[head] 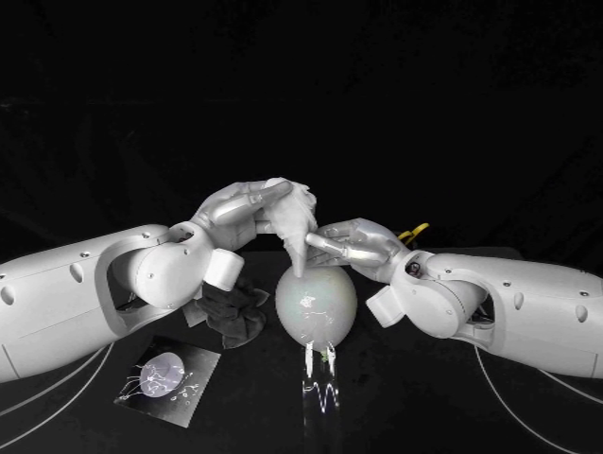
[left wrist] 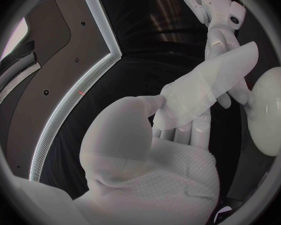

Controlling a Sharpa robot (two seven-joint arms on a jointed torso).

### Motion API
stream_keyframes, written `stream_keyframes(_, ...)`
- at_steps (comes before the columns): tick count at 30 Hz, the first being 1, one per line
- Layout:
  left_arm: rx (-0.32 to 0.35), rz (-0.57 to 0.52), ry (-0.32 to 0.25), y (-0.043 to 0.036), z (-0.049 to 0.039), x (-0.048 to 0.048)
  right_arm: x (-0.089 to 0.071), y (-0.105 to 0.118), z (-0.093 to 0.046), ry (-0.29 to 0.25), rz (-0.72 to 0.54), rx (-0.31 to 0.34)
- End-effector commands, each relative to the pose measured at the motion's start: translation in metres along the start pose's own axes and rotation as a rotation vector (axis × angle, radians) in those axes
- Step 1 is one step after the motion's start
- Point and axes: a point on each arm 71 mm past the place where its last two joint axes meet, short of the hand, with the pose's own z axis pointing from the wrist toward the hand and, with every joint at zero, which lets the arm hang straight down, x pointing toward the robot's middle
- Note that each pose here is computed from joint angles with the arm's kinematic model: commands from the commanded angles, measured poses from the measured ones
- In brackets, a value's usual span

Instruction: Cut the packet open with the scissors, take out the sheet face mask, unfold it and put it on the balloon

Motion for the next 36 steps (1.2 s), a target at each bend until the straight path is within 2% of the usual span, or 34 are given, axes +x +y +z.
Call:
stream_keyframes(1, -0.003, -0.009, 0.029, 0.0007, 0.0016, 0.0056, 0.012, 0.003, 0.001, 0.079, 0.05, -0.012)
stream_keyframes(8, -0.004, -0.007, 0.023, 0.0007, 0.0018, 0.0042, 0.016, 0.003, 0.001, 0.082, 0.066, -0.018)
stream_keyframes(26, -0.004, -0.001, 0.01, -0.0001, 0.0007, -0.0003, 0.011, 0.005, -0.005, -0.014, 0.055, -0.029)
stream_keyframes(36, 0.0, 0.002, -0.003, -0.001, 0.0002, -0.0047, 0.009, 0.005, -0.01, -0.027, 0.043, -0.016)
